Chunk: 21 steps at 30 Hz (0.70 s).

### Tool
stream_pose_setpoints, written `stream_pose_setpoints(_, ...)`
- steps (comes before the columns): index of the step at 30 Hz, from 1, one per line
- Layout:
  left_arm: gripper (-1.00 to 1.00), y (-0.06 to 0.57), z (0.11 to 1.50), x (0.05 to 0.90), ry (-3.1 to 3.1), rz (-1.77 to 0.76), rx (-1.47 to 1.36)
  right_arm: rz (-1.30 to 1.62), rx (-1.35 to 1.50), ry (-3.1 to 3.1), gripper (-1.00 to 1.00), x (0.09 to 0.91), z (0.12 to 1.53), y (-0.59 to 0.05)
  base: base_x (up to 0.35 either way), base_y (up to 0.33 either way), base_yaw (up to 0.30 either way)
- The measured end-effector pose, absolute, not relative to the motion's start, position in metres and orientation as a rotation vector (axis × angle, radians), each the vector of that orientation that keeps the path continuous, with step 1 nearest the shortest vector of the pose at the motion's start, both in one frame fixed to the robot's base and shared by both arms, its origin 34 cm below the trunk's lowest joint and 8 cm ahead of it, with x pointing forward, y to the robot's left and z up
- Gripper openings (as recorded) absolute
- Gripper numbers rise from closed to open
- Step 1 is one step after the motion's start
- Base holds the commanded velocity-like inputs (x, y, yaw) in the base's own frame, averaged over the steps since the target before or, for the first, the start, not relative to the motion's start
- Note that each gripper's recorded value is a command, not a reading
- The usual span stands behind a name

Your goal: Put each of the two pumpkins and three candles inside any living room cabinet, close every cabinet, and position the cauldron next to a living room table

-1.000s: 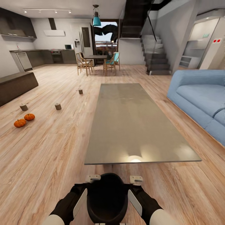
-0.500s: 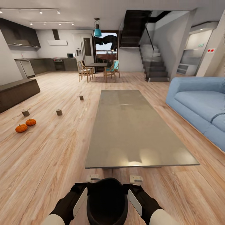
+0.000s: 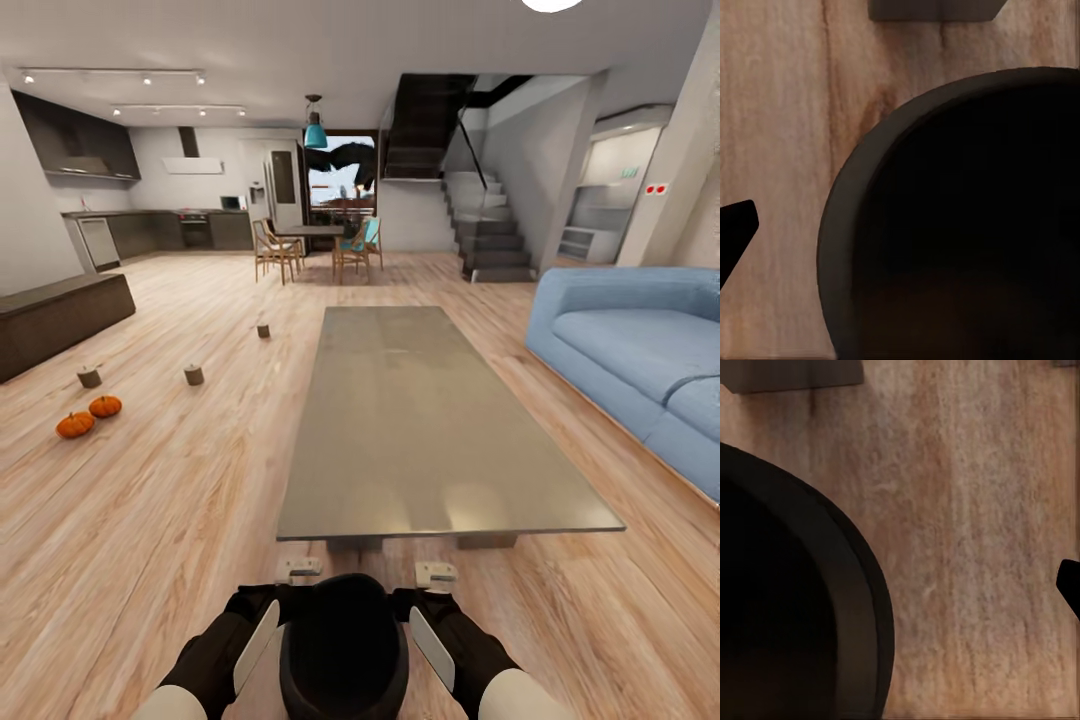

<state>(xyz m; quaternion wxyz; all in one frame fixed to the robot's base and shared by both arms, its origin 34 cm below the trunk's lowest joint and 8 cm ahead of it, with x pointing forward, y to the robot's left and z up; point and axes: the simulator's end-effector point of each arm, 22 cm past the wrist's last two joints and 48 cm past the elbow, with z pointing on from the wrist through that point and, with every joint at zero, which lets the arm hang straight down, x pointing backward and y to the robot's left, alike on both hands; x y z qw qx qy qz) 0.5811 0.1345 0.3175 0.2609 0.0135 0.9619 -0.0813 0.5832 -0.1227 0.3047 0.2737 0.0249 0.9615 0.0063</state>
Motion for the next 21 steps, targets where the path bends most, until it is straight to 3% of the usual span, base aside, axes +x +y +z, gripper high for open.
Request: stream_pose_setpoints(21, 1.00, 0.135, 0.363, 0.596, 2.527, -0.213, 0.044, 0.029, 0.059, 2.509, 1.00, 0.599, 0.351, -0.121, -0.098, 0.019, 0.000)
